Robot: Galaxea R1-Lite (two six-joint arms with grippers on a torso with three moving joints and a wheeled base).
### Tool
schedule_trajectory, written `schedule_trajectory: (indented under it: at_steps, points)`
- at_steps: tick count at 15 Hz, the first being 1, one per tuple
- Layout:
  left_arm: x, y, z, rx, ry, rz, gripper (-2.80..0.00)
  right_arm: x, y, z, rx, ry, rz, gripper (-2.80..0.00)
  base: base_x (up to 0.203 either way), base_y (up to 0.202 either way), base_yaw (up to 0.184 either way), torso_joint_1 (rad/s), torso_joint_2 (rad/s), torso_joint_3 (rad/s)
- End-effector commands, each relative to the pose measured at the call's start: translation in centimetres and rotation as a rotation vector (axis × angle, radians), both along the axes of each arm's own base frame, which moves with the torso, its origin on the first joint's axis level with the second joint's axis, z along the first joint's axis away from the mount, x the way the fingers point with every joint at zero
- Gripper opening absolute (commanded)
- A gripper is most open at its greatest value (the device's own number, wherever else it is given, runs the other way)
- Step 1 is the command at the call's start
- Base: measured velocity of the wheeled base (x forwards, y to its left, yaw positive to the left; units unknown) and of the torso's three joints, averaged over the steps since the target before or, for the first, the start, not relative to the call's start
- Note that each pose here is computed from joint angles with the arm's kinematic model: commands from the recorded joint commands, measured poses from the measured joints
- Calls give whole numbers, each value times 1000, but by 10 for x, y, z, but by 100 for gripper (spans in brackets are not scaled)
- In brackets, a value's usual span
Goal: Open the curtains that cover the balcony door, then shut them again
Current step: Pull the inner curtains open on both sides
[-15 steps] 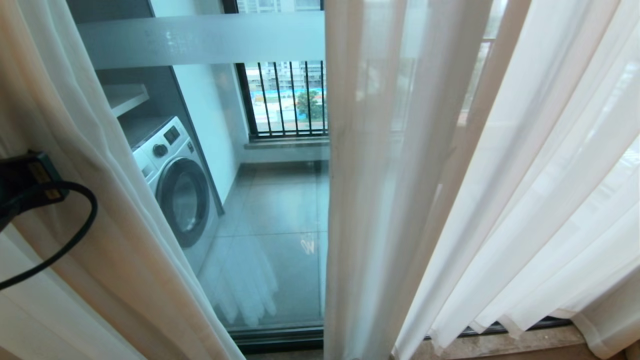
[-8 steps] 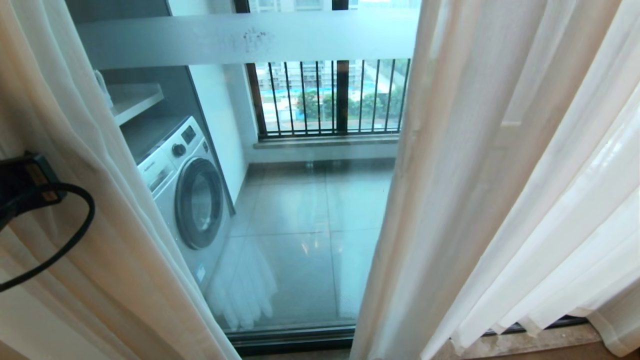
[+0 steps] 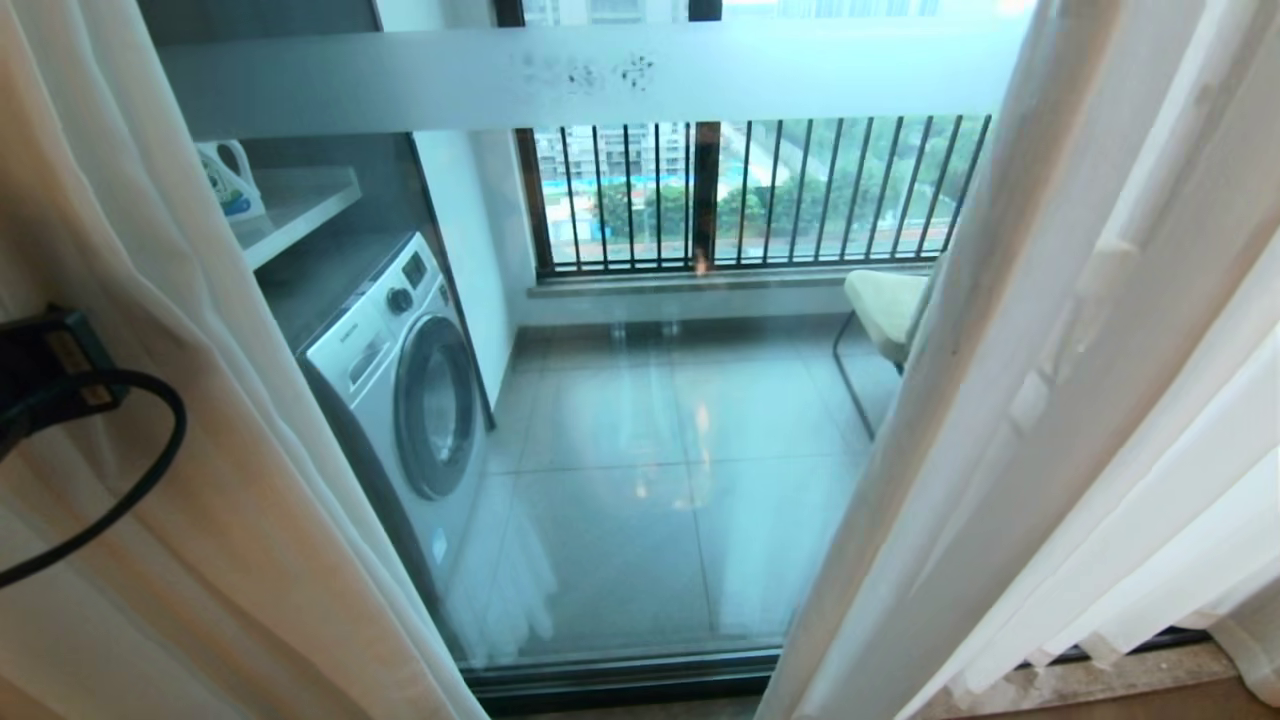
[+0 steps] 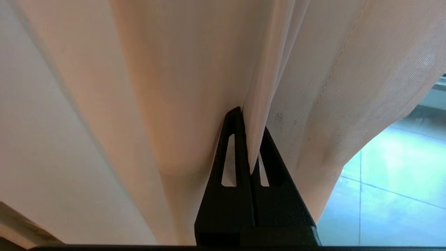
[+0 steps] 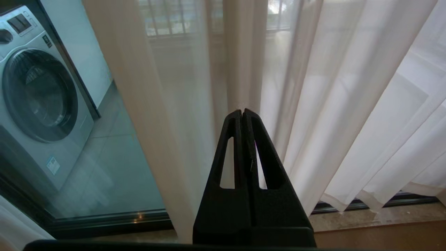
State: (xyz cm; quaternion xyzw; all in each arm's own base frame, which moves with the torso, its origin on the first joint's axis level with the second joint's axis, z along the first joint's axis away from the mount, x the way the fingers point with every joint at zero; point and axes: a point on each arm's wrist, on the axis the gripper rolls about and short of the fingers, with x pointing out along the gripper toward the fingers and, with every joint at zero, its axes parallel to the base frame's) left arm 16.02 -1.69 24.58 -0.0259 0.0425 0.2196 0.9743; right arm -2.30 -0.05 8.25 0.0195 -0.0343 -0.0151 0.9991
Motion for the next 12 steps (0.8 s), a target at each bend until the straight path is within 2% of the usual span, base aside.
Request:
schedule_trajectory:
  at_steps: [1, 8, 12]
  points:
    - [0, 0, -1, 0, 3, 3, -280, 0, 0, 0, 0, -1, -1, -280, 0, 188, 0, -6, 7, 7]
    - [-1, 0, -1, 0, 1, 3, -280, 0, 0, 0, 0, -1, -1, -280, 0, 184, 1, 1, 1, 2]
    - [-1, 0, -1, 0, 1, 3, -280, 0, 0, 0, 0, -1, 1, -280, 0, 28, -1, 1, 1, 1]
